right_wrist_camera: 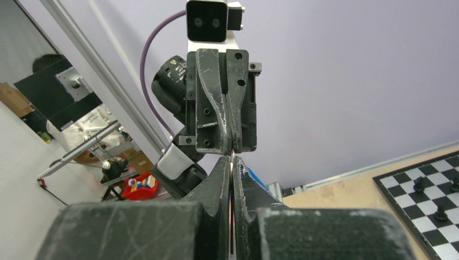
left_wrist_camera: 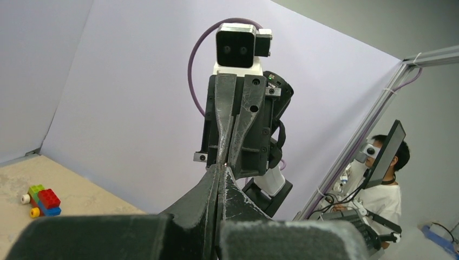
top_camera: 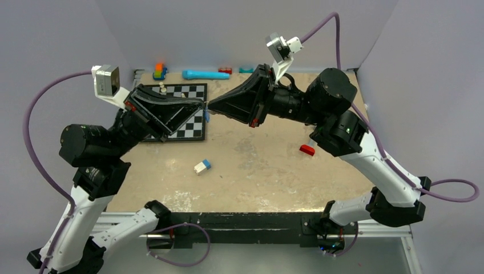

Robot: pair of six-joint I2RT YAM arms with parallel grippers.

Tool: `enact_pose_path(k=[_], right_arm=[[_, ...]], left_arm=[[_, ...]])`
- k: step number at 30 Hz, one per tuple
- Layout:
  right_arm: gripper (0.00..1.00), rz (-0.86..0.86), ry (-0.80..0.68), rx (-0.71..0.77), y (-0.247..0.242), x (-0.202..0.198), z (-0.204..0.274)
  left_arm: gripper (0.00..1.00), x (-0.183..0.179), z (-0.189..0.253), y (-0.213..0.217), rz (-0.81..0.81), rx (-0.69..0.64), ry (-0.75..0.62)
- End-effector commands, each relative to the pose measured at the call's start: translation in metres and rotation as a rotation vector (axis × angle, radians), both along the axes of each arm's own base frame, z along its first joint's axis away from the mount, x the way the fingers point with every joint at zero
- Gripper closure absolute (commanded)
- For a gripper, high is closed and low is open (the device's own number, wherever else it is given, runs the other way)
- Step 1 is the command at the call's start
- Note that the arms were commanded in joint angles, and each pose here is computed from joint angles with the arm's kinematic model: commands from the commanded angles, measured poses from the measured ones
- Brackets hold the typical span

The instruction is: Remove the keys from the keyring

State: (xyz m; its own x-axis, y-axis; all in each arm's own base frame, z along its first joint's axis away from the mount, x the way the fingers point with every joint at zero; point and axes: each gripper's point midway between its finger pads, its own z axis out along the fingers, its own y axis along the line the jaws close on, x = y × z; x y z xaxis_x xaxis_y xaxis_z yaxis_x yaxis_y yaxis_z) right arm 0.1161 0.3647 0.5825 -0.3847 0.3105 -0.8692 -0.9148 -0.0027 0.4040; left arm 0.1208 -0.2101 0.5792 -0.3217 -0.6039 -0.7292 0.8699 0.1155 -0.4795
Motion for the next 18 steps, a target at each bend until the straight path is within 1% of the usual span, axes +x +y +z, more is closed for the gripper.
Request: enact_pose_path(k=[1,7,8,9,11,12,13,15,17,18], right_arm=[[1.0,0.032,-0.063,0.138,-0.016,-0.016,0.041],[1.0,0.032,-0.065,0.151,-0.016,-0.016,0.043],[1.0,0.032,-0.065,0.154,-0.015,-0.016,0.043],[1.0,0.033,-0.065,0.157,-0.015,-0.016,0.044],[1.0,0.033,-0.063,0.158,-0.015,-0.016,0.045],[1.0,0.032,-0.065,0.154,-0.016,-0.016,0.046],[1.0,0.026,-0.07,0.144,-0.017,-0.016,0.046],[1.0,0.013,-0.067,0.11,-0.02,-0.016,0.04],[1.0,0.002,-0.072,0.079,-0.025,-0.018,0.035],[1.0,0.001,-0.073,0.058,-0.027,-0.018,0.031]], left_arm=[[1.0,0.006,0.008,0.008,0.053,-0.054,0.006],[1.0,0.004,0.014,0.024,0.103,-0.128,0.011],[0.96,0.003,0.015,0.025,0.103,-0.139,0.016],[0.84,0.003,0.015,0.025,0.098,-0.145,0.02],[0.49,-0.001,0.015,0.023,0.078,-0.133,0.01],[0.35,-0.003,0.014,0.022,0.081,-0.106,0.001],[0.26,-0.007,0.017,0.026,0.101,-0.077,-0.017],[0.14,-0.009,0.01,0.031,0.158,0.024,-0.027],[0.09,-0.017,0.012,0.039,0.197,0.096,-0.066],[0.08,-0.021,0.012,0.04,0.197,0.138,-0.087]])
